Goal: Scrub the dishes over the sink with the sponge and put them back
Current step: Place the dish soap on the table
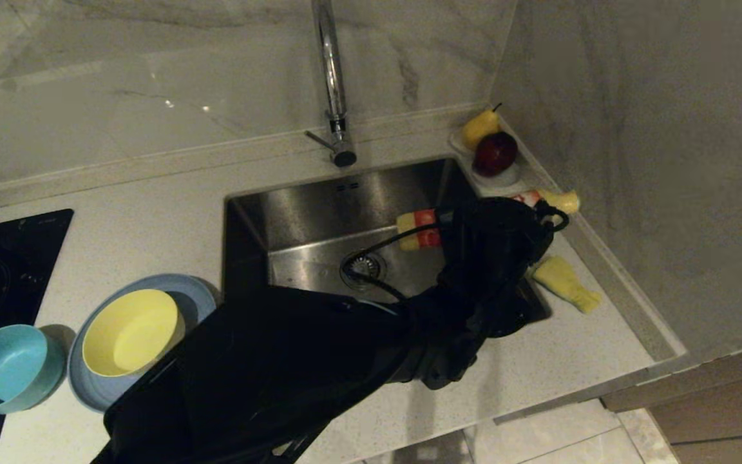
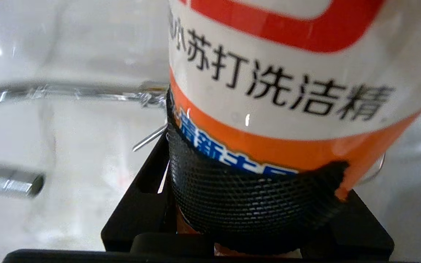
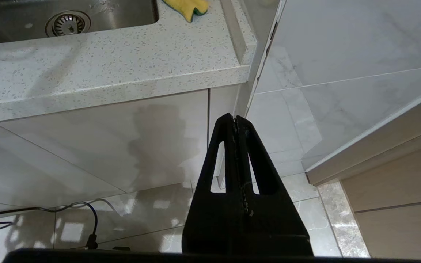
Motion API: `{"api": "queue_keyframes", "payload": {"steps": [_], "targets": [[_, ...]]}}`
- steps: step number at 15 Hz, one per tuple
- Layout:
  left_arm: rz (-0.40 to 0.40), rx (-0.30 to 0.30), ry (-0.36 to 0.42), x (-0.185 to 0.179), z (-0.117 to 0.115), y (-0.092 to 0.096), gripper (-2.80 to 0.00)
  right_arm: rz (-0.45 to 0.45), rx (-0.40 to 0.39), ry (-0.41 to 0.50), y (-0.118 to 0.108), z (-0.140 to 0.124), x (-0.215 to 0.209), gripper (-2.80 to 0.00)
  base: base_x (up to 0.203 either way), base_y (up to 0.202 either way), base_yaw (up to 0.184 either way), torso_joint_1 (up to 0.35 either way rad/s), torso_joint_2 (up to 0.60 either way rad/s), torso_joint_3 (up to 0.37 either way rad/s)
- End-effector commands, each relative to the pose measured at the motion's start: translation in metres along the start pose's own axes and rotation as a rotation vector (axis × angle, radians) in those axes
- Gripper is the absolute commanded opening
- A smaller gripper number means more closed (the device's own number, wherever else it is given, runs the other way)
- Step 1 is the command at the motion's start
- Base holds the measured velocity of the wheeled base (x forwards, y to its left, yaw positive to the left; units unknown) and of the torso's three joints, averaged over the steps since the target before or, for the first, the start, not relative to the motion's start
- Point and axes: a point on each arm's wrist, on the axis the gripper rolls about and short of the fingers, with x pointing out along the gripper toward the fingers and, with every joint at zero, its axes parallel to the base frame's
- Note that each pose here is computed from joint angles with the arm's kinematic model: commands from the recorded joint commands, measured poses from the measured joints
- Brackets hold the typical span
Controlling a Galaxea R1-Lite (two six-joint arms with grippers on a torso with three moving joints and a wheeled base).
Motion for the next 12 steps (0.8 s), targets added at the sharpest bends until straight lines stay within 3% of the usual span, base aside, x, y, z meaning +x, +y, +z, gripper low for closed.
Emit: {"api": "queue_keyframes", "payload": {"steps": [1,5,7,12], "targets": [[0.037,-0.095,-0.004,-0.004,0.002,0.036,-2.80,0.000,0.001,-0.001,0.000,0.000,0.000,-2.80,0.000,0.000,0.000,0.000,0.00,0.000],[0.111,-0.290,-0.036,-0.019,0.000,0.116,-2.80,0.000,0.000,-0.001,0.000,0.000,0.000,-2.80,0.000,0.000,0.000,0.000,0.00,0.000],[0.142,-0.425,-0.054,-0.026,-0.005,0.151,-2.80,0.000,-0.001,-0.001,0.000,0.000,0.000,-2.80,0.000,0.000,0.000,0.000,0.00,0.000],[0.170,-0.711,-0.193,-0.039,-0.014,0.201,-2.80,0.000,0.000,-0.001,0.000,0.000,0.000,-2.80,0.000,0.000,0.000,0.000,0.00,0.000]]}}
